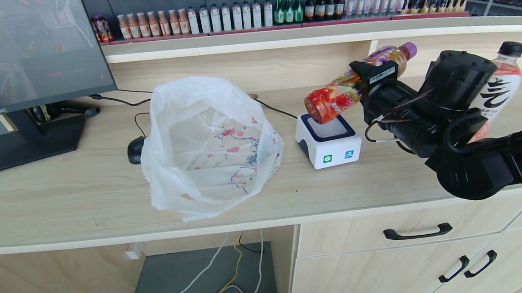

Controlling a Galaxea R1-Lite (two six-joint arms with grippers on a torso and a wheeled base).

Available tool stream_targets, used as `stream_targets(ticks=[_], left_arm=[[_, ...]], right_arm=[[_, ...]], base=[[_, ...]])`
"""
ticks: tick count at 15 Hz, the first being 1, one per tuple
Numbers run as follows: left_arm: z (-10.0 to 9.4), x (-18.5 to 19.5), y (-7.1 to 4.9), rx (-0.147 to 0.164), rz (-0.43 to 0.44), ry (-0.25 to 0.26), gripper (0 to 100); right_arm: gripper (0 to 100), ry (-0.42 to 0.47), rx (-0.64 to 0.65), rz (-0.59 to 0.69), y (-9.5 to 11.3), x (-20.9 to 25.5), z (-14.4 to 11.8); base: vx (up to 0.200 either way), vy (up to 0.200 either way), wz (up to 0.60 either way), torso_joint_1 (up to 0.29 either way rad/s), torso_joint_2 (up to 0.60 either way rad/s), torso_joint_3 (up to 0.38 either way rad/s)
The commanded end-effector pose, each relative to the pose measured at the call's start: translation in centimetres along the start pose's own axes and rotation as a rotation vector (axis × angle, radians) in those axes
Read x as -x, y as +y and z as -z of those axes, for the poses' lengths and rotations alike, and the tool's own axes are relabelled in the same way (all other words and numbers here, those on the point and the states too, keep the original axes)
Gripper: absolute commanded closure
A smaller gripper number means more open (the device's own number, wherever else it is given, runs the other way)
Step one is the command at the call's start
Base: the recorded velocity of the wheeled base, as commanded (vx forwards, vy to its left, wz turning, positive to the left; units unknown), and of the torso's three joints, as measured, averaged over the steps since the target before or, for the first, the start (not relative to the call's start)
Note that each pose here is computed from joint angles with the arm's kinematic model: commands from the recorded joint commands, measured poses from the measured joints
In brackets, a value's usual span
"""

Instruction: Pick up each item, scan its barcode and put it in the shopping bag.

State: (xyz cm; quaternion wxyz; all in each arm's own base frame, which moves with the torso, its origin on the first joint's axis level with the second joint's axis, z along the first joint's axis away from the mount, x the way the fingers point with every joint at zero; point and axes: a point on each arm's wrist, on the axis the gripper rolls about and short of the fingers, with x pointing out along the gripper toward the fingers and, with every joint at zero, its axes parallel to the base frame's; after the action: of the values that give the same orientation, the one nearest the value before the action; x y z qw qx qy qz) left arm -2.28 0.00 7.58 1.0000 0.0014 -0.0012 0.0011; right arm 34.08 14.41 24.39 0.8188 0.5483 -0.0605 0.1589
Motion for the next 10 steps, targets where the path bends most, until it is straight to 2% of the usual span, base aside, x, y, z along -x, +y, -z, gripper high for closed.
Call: stream_targets(ticks=[1,10], left_arm=[[0.0,0.0,0.0,0.000,0.001,-0.001,0],[0.0,0.0,0.0,0.000,-0.001,-0.001,0]], right_arm=[[100,0.003,0.000,0.001,-0.1,-0.1,0.2],[100,0.030,-0.086,0.058,-1.5,0.8,0.8]], base=[[0.000,0.000,0.00,0.000,0.00,0.000],[0.000,0.000,0.00,0.000,0.00,0.000]])
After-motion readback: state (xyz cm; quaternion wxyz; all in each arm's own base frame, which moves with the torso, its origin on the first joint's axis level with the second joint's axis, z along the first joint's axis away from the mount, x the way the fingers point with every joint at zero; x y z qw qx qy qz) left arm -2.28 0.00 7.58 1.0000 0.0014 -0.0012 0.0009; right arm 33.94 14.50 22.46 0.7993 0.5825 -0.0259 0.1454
